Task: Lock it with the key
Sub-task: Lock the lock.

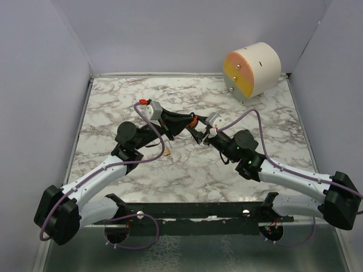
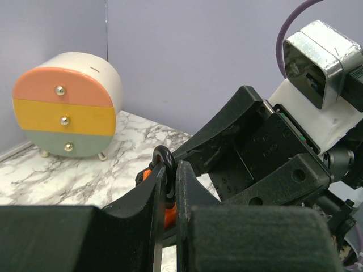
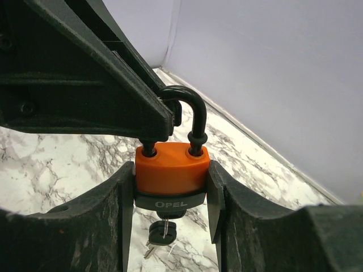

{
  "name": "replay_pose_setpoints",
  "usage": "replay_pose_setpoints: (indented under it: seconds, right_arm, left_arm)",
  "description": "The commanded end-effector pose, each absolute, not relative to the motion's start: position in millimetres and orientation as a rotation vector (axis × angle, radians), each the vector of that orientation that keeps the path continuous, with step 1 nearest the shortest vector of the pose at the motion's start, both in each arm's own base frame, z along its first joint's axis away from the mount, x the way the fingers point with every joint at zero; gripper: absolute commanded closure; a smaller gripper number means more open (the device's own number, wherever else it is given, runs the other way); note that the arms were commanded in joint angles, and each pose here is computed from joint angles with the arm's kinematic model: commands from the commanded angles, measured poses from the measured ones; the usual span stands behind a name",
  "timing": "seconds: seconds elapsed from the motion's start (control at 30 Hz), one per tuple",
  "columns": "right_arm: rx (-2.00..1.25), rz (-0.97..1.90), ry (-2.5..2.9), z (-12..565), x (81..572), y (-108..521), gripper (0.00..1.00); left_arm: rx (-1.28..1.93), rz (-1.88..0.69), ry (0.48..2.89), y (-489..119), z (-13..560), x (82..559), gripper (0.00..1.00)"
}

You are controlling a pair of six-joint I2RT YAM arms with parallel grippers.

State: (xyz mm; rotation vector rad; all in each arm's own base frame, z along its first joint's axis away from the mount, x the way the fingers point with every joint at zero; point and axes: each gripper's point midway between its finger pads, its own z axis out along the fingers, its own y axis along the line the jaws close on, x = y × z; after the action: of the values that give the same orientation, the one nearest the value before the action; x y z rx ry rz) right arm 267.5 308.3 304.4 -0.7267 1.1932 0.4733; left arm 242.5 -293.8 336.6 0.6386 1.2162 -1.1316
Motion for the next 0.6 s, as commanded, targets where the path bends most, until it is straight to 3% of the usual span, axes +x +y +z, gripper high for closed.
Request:
replay_pose_setpoints:
  seconds: [0.0,0.57]
  right_arm:
    - [-0.441,0.549,0.859,451,247,273,0.99]
    - [-0.409,0.547,0.832,469,247,271,0.99]
  left_arm:
    - [0.728,-1.176,1.475,-304,257,228,1.0]
    - [0.71,-1.18,1.544,-307,233,234,1.0]
